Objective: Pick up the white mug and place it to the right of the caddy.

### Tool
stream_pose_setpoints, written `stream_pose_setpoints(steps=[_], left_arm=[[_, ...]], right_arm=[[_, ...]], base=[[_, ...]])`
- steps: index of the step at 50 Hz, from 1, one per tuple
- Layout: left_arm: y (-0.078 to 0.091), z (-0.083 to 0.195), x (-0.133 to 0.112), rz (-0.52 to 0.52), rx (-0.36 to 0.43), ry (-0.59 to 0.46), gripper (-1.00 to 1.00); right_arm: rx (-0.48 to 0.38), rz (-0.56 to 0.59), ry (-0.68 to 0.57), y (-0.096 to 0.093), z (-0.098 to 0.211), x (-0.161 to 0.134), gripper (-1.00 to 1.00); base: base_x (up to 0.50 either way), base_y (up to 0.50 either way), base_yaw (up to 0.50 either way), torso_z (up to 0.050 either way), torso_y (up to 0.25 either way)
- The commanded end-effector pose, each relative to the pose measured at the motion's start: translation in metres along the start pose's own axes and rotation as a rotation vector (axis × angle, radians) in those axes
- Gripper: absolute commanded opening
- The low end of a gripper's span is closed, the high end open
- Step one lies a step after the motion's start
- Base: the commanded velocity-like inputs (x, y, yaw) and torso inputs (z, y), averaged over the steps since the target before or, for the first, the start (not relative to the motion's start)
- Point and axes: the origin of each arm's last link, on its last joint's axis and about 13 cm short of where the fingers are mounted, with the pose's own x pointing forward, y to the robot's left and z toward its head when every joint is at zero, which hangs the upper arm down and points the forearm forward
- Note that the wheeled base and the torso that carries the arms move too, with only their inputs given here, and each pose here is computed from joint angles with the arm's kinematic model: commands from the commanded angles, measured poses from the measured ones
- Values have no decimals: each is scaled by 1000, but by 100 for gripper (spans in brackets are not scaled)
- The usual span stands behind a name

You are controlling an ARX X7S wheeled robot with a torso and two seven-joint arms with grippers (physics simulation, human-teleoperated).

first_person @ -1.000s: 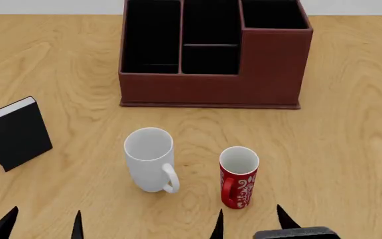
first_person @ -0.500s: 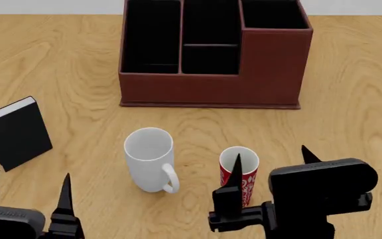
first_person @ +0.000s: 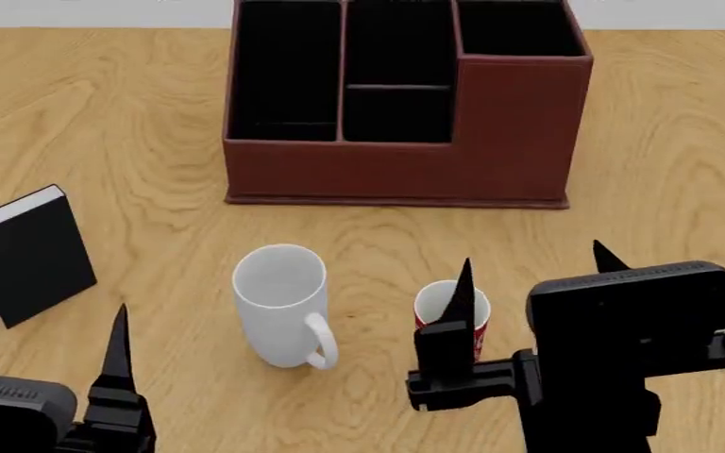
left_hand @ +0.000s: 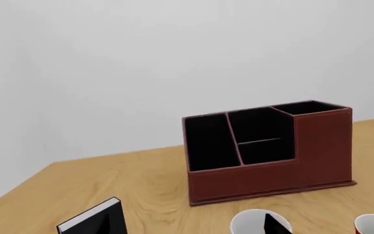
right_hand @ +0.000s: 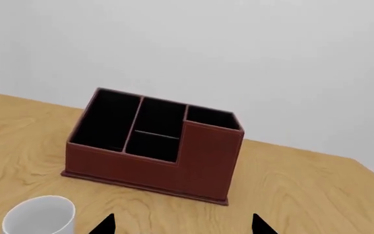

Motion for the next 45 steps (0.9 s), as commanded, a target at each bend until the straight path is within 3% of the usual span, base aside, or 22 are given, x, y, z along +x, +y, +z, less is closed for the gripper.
stream_pose_setpoints(steps=[1, 45], left_arm=[[0, 5, -2, -1, 5, -15, 100], [0, 8, -1, -2, 8, -26, 100]], right_arm=[[-1, -6, -6, -2, 4, 0, 100], [-4, 2, -10, -3, 5, -3, 100]], base=[[227, -105, 0, 0, 0], [267, -54, 0, 0, 0]])
